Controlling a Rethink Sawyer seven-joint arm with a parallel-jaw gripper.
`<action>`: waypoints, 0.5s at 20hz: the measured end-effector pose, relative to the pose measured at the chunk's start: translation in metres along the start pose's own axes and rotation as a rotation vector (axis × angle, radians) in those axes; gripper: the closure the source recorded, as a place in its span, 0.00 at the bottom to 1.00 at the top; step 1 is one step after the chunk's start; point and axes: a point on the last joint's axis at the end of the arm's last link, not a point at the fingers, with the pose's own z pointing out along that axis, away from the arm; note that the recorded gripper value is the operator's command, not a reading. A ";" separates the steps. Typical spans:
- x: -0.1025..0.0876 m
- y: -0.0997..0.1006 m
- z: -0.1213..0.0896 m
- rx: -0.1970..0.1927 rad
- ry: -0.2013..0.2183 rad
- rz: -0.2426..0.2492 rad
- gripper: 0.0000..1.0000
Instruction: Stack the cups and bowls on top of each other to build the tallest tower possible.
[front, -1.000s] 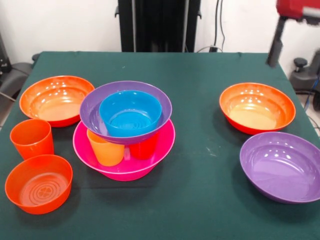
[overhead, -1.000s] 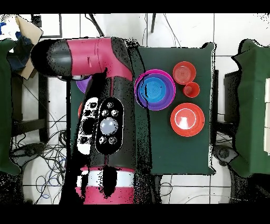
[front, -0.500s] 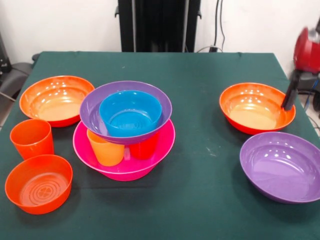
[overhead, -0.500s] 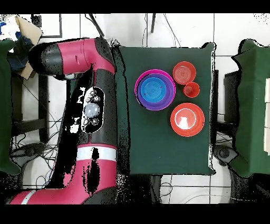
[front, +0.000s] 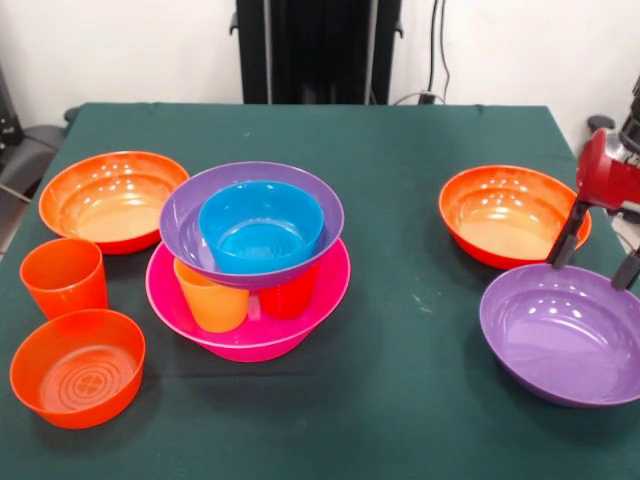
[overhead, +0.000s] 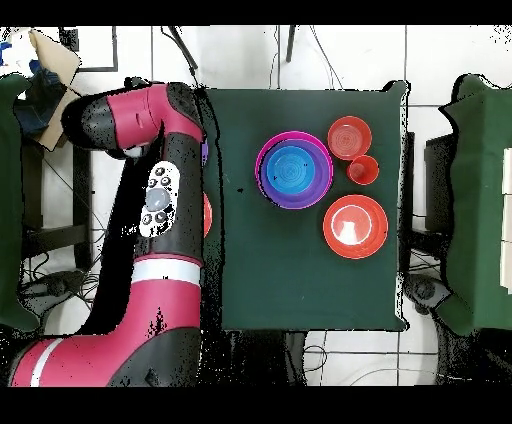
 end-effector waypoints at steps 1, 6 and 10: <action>0.003 0.001 0.003 0.010 0.007 0.000 0.00; 0.017 0.005 -0.001 0.041 0.064 -0.002 0.00; 0.026 0.014 -0.009 0.042 0.099 0.000 0.00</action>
